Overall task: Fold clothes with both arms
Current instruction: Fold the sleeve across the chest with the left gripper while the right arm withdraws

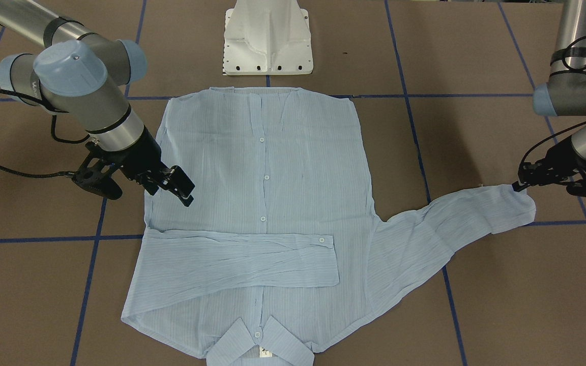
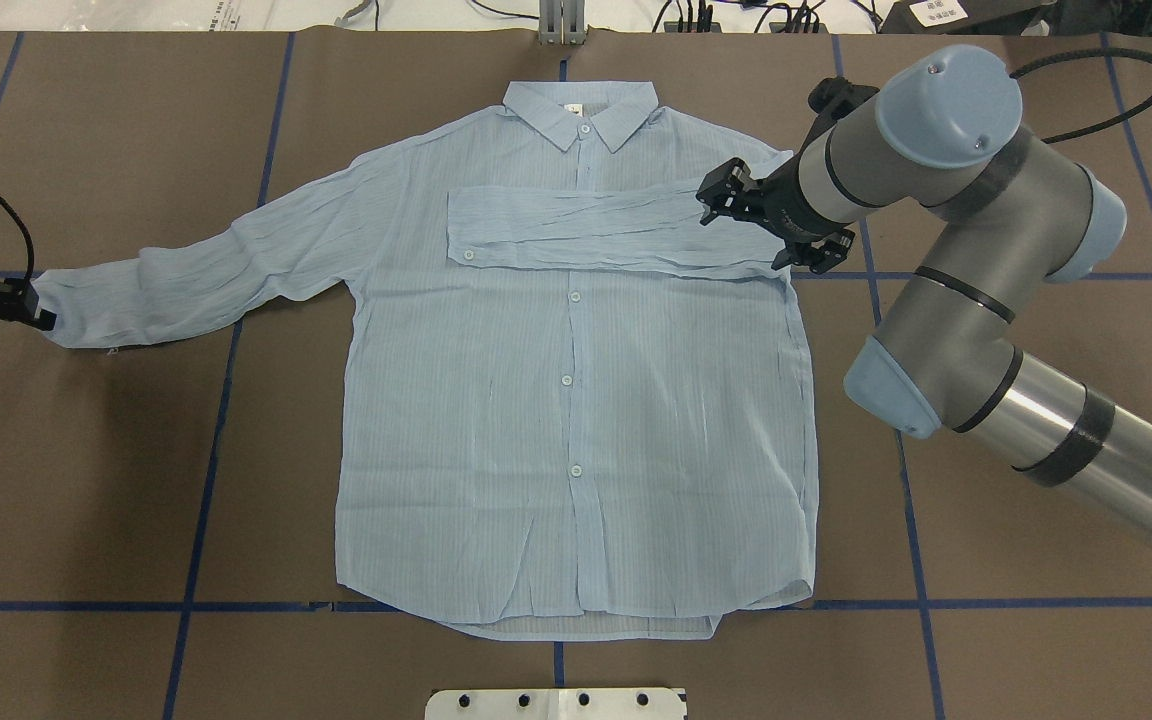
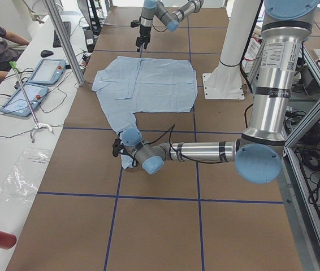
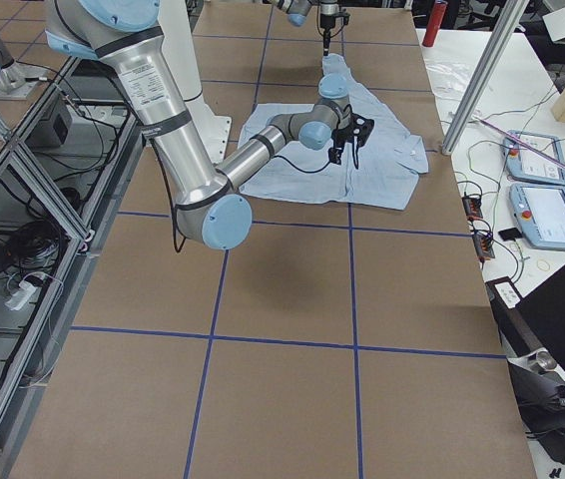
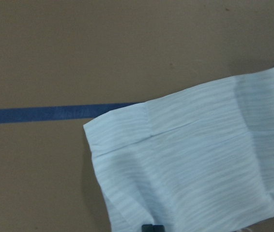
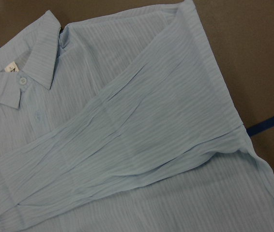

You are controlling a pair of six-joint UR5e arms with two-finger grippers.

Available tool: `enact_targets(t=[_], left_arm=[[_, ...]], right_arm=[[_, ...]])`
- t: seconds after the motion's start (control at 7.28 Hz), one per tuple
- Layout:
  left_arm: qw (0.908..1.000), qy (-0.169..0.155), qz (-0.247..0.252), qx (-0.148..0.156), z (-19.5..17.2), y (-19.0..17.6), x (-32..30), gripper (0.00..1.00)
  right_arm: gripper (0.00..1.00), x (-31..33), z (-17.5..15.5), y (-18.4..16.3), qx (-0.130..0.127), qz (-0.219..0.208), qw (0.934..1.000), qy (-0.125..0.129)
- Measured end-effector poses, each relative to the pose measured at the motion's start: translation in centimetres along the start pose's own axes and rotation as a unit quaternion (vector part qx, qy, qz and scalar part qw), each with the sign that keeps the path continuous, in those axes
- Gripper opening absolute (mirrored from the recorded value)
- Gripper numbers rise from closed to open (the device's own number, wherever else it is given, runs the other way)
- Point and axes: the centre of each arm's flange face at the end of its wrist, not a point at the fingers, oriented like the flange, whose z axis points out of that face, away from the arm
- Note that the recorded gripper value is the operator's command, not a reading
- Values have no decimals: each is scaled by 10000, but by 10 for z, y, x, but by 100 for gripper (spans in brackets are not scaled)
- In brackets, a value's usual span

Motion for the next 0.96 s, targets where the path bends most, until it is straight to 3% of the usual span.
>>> enact_targets(t=[0.27,0.55,0.96], left_arm=[[9990,321,-303,98,-12,-38,72,0],[9958,646,-649,-50,2,-68,181,0],[9850,1170,-1251,-198,42,-81,403,0]], right_arm=[[99,19,-10,-9,-43,-10,10000,17],[99,50,-25,-24,-53,-138,9999,77],[99,106,-50,-58,-4,-436,9988,218]])
